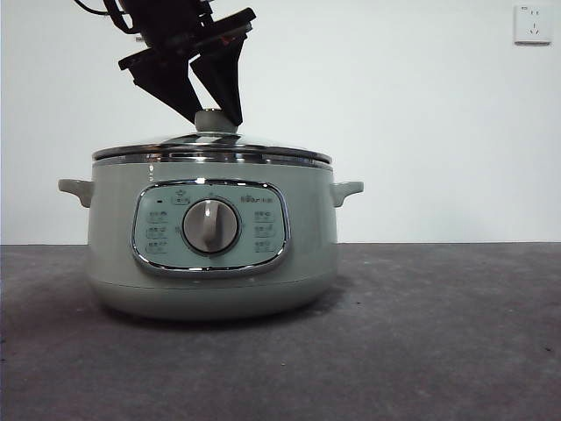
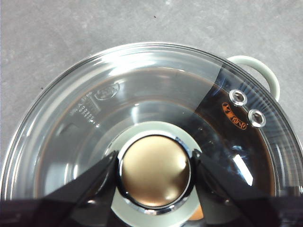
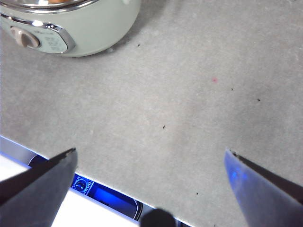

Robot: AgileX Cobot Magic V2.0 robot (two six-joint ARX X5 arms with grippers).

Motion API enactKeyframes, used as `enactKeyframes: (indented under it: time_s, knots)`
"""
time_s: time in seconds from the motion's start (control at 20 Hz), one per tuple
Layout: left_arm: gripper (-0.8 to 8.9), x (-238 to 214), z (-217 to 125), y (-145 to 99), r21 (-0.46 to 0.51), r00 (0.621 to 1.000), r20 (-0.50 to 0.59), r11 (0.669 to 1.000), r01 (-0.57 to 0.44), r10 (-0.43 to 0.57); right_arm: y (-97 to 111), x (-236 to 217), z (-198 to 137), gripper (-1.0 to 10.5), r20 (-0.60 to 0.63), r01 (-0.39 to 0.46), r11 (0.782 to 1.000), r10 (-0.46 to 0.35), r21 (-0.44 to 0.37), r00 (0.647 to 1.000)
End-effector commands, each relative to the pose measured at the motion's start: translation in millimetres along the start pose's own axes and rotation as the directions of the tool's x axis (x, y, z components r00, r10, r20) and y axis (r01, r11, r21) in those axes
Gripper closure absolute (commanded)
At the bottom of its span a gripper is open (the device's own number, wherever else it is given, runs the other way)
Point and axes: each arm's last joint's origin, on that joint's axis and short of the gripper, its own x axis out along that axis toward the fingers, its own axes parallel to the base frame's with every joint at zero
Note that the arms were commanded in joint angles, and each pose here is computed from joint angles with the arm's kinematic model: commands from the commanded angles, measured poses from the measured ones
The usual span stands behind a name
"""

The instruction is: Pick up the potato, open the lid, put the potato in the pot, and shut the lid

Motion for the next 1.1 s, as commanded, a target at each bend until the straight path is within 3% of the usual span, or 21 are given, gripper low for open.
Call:
enactKeyframes:
  time_s: [0.05,0.55,0.6,0.65,0.7,0.75,1.1]
  knots:
    - [8.22,1,0,2,0.003,1.000,0.000,1.000,-0.010,0.010,1,3,-1,2.9,-0.007,-0.001,1.000,0.001,0.010,1.000]
    - [8.02,2,-1,-16,0.071,1.000,-0.019,0.997,0.026,-0.024,1,3,-1,2.9,-0.007,-0.001,1.000,0.001,0.010,1.000]
    - [7.13,2,-1,-16,0.063,0.999,-0.022,0.998,0.026,-0.025,1,3,-1,2.9,-0.007,-0.001,1.000,0.001,0.010,1.000]
    - [5.56,2,-2,-16,0.048,0.999,-0.027,0.999,0.026,-0.025,1,3,-1,2.9,-0.006,-0.001,1.000,0.001,0.010,1.000]
    - [3.37,2,-2,-16,0.034,0.999,-0.032,0.999,0.026,-0.025,1,3,-1,2.9,-0.007,-0.001,1.000,0.001,0.010,1.000]
    - [1.97,1,-2,-16,0.032,0.999,-0.035,0.999,0.026,-0.025,1,3,-1,2.9,-0.006,-0.001,1.000,0.001,0.010,1.000]
    - [1.79,-42,13,-18,0.030,0.998,-0.055,0.999,0.029,-0.027,1,3,-1,2.9,-0.008,-0.001,1.000,0.001,0.009,1.000]
